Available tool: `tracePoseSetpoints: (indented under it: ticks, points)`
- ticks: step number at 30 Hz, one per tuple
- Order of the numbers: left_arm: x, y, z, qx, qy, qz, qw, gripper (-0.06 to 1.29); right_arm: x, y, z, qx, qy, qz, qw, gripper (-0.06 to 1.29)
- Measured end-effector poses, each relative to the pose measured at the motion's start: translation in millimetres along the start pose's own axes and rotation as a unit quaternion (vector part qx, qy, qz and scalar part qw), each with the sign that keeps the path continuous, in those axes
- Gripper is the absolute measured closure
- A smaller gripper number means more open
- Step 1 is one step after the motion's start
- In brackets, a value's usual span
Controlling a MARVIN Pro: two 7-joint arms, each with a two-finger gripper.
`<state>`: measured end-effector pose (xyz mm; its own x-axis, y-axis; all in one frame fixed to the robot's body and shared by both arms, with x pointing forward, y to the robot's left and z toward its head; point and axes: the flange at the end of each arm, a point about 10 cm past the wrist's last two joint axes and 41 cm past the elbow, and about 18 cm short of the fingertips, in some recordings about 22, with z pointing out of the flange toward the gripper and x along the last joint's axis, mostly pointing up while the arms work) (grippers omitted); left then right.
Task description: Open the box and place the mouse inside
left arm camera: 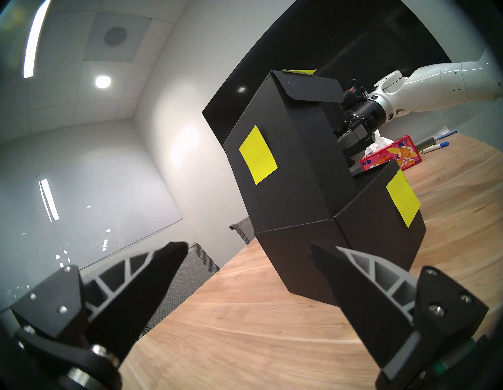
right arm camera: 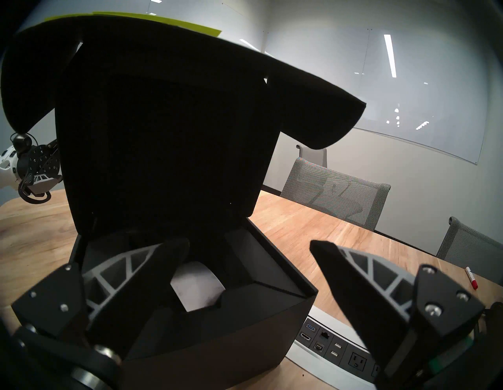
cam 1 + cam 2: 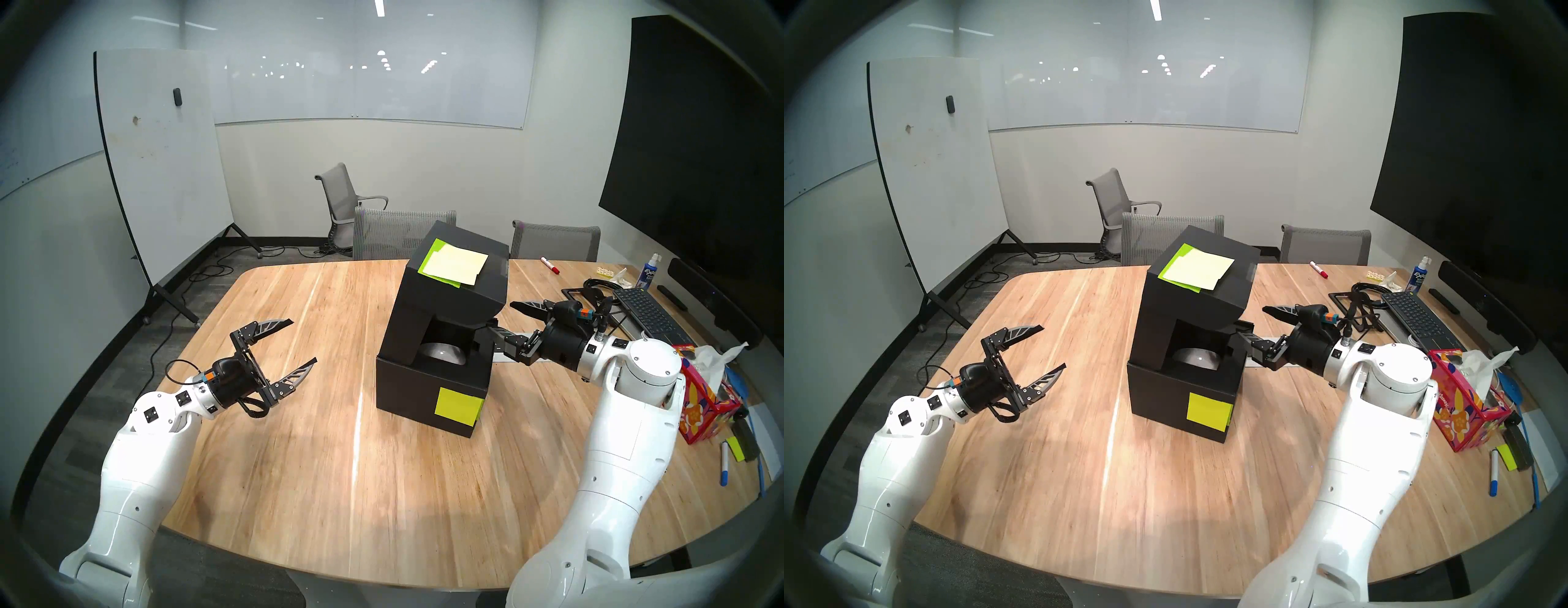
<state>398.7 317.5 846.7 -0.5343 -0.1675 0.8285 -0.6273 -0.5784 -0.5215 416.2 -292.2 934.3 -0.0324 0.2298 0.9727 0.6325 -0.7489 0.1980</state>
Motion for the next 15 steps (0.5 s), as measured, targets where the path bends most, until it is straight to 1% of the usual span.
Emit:
tracePoseSetpoints:
  ticks: [15]
  points:
    - [1.2,-1.3,0.6,0.001,0.003,0.005,1.0,0.01,0.0,0.0,0.0,0.0,0.0,0.0,1.0,0.01]
